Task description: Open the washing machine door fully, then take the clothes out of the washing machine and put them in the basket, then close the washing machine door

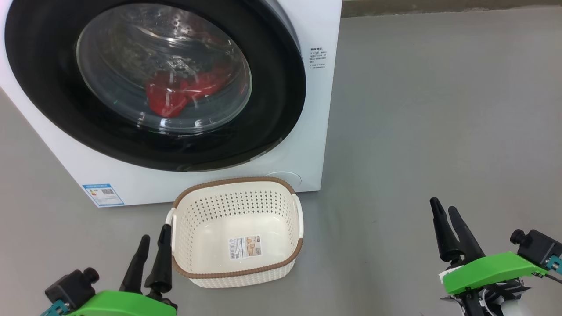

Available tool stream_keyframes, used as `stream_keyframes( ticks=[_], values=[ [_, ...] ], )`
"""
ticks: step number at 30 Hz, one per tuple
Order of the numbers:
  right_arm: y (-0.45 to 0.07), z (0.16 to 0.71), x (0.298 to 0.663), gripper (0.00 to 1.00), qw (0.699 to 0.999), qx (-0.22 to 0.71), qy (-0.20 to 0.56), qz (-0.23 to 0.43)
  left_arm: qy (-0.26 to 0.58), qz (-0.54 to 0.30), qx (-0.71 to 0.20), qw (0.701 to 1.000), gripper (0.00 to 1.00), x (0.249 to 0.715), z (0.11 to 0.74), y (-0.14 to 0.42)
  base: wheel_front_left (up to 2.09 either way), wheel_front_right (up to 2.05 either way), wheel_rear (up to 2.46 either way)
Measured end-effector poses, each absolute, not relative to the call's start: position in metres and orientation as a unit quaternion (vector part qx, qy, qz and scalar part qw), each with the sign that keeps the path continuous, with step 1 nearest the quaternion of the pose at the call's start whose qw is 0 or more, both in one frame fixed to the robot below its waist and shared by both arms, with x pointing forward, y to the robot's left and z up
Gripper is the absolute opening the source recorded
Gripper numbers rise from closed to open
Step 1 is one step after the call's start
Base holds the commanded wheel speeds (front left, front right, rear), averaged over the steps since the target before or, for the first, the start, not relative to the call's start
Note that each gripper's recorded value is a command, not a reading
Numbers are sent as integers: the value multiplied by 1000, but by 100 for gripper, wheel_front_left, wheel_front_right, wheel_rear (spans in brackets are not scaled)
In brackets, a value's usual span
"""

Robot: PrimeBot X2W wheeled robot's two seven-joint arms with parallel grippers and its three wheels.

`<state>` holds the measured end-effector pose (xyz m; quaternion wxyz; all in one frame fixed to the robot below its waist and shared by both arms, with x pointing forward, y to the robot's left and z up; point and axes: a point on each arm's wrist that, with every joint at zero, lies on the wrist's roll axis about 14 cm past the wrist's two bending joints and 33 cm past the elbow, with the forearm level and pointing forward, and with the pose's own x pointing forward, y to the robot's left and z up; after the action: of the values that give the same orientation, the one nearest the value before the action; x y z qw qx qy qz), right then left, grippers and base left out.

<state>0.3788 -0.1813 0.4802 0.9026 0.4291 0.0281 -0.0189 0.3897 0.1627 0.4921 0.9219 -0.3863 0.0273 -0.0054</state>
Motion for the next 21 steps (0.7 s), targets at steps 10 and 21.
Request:
stream_keyframes(
  ticks=[10, 21],
  values=[
    [-176, 493, 385, 100, 925, 380, 10, 0, 10, -21, -323, 946, 100, 394, 502, 157, 0, 0, 0],
    [-174, 503, 391, 100, 945, 325, -8, 14, -9, -32, -259, 965, 100, 400, 512, 154, 0, 0, 0]
  ],
)
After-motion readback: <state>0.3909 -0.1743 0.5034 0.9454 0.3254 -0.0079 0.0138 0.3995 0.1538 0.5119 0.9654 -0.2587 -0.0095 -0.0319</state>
